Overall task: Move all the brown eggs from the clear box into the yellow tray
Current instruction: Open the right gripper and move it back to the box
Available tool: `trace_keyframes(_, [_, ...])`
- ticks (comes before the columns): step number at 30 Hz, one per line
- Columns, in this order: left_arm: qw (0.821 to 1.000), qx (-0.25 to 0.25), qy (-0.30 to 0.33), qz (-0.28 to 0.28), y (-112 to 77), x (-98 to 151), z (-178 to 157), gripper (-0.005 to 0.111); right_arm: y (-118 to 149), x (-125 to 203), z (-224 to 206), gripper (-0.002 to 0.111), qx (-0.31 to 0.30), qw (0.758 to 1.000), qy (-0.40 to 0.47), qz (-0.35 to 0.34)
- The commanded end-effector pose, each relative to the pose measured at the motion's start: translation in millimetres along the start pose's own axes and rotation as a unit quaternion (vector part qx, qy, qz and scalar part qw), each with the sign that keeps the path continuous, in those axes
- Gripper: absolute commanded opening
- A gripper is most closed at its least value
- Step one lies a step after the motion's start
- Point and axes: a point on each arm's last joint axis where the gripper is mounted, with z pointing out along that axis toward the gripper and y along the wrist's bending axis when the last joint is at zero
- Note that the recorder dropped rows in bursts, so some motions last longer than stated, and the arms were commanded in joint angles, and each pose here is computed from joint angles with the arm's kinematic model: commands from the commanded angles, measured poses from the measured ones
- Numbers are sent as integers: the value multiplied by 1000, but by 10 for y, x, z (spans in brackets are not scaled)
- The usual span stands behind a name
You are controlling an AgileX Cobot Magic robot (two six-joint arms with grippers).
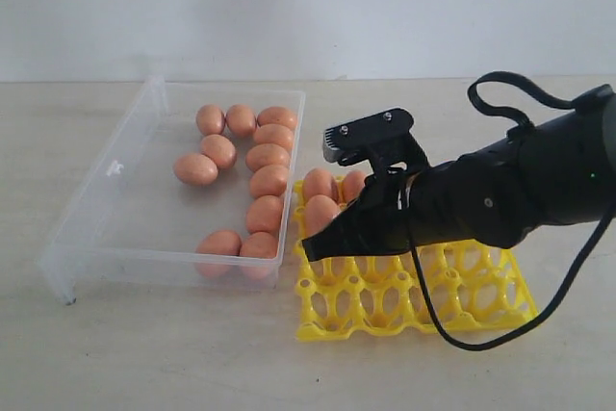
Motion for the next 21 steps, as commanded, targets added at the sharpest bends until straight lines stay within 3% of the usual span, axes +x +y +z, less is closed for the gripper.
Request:
trace_keyframes(1, [1000,3,-8,-7,-3,-6,1,-4,61,-423,-365,-1,-12,996,-94,-3])
trace_keyframes(5, [1000,3,-8,-7,-3,-6,1,-4,188,-893,-621,-1,-31,978,-205,-8])
trace_keyframes(7, [1000,3,-8,-7,-3,-6,1,-4,220,-1084,-607,-1,-34,977,-208,-6])
trace_keyframes(11, [1000,3,-8,-7,-3,-6,1,-4,271,-1185,-370,-1,-25,998,-20,-57])
trace_keyframes(15, [1000,3,-8,-7,-3,-6,1,-4,432,-1279,-264,-1,-98,981,103,-136])
trace_keyframes(21, [1000,3,-8,-7,-3,-6,1,-4,608,-1441,-281,-1,-190,953,198,-130])
